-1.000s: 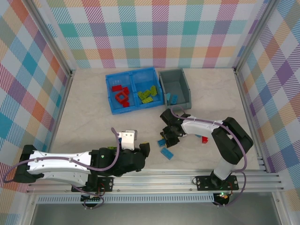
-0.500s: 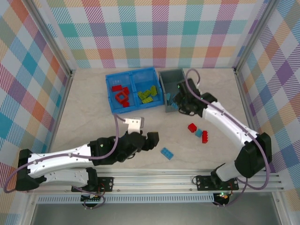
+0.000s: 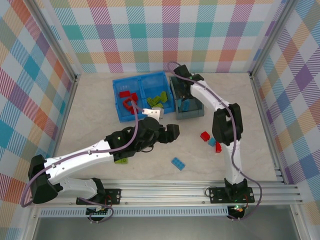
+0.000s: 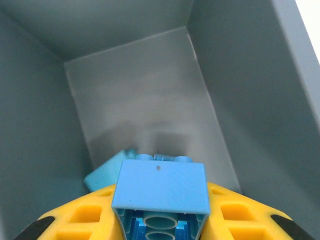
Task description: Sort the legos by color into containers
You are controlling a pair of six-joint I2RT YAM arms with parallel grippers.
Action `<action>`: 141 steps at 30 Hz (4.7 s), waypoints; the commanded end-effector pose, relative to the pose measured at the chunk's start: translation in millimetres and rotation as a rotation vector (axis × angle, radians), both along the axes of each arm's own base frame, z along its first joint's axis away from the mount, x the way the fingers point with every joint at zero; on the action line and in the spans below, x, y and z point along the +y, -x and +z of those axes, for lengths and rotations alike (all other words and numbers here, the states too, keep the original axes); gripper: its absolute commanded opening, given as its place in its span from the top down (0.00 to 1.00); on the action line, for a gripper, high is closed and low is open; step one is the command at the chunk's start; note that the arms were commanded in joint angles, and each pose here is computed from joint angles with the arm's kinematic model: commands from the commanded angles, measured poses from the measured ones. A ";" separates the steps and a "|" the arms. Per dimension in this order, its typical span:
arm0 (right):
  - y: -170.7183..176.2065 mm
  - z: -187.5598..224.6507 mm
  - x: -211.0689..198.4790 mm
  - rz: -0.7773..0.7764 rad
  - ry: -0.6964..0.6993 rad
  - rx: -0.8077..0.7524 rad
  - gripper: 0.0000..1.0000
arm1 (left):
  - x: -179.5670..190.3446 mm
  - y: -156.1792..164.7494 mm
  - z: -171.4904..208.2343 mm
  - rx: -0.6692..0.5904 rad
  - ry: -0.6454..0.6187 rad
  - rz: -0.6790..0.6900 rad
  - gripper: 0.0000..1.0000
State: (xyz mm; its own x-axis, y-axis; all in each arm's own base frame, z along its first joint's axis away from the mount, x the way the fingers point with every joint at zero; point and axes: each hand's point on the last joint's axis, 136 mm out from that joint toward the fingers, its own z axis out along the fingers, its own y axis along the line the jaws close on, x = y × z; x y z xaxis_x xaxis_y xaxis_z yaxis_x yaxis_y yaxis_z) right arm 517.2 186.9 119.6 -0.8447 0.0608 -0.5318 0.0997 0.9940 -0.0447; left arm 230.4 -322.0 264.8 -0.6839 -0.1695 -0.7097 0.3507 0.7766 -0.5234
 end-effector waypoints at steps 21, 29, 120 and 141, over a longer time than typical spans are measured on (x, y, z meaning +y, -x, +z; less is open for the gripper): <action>-27.7 37.1 10.4 0.085 -0.001 -0.038 0.39 | -18.8 0.1 -7.1 0.030 -0.004 -0.068 0.21; 25.3 170.5 -15.4 0.046 -0.078 -0.217 0.33 | -56.3 -9.7 -49.8 0.252 -0.015 0.009 0.22; 316.3 130.1 128.5 0.833 -0.481 -0.186 0.27 | 183.8 -268.5 -146.6 0.422 -0.250 0.458 0.70; 320.8 121.4 110.7 0.769 -0.471 -0.164 0.26 | 199.8 -247.2 -113.7 0.403 -0.219 0.506 0.41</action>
